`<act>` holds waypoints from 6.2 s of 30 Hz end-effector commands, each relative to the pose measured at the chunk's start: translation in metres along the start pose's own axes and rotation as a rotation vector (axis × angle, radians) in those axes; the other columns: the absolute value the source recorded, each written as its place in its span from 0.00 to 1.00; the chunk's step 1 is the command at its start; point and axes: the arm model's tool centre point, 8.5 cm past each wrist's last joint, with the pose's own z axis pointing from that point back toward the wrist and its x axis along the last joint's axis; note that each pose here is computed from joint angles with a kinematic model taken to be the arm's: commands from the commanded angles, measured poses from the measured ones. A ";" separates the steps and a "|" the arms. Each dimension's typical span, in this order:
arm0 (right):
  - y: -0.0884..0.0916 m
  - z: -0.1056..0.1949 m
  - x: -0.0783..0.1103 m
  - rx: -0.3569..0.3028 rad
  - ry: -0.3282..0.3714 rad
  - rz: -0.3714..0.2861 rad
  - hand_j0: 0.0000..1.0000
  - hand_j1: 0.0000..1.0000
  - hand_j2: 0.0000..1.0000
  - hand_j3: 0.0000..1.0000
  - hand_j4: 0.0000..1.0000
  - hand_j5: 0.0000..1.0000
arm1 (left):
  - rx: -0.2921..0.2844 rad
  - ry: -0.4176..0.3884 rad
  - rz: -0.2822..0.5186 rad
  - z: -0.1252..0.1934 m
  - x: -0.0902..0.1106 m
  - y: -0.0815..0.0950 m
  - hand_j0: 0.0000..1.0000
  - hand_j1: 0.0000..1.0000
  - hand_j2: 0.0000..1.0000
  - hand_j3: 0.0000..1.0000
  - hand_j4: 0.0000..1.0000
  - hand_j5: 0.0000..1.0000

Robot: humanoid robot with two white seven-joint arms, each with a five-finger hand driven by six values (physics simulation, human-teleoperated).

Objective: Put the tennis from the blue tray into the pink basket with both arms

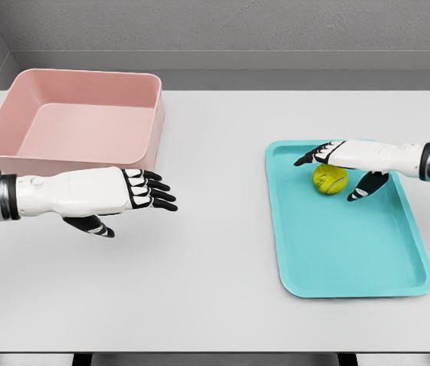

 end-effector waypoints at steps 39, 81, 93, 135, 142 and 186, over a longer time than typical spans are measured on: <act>0.000 -0.010 -0.014 0.017 0.039 -0.013 0.54 0.54 0.54 0.54 0.54 0.54 | -0.005 0.036 -0.009 0.014 -0.004 0.004 1.00 1.00 1.00 1.00 1.00 1.00; -0.047 -0.069 0.115 -0.008 -0.344 0.202 0.51 0.51 0.51 0.51 0.51 0.51 | -0.003 0.069 -0.025 0.026 -0.008 0.011 1.00 1.00 1.00 1.00 1.00 1.00; -0.030 -0.138 0.146 0.067 -0.447 0.157 0.51 0.51 0.51 0.51 0.51 0.51 | 0.002 0.099 -0.042 0.038 -0.011 0.018 1.00 1.00 1.00 1.00 1.00 1.00; -0.014 -0.191 0.168 0.146 -0.489 0.134 1.00 1.00 1.00 1.00 1.00 1.00 | -0.205 0.239 -0.156 0.084 -0.021 0.018 1.00 1.00 1.00 1.00 1.00 1.00; -0.088 -0.090 0.076 -0.001 -0.219 0.180 1.00 1.00 1.00 1.00 1.00 1.00 | -0.066 0.201 -0.131 0.074 -0.017 0.023 1.00 1.00 1.00 1.00 1.00 1.00; -0.066 0.051 -0.047 -0.235 0.158 -0.053 1.00 1.00 1.00 1.00 1.00 1.00 | -0.113 -0.156 -0.062 -0.081 0.006 0.034 1.00 1.00 1.00 1.00 1.00 1.00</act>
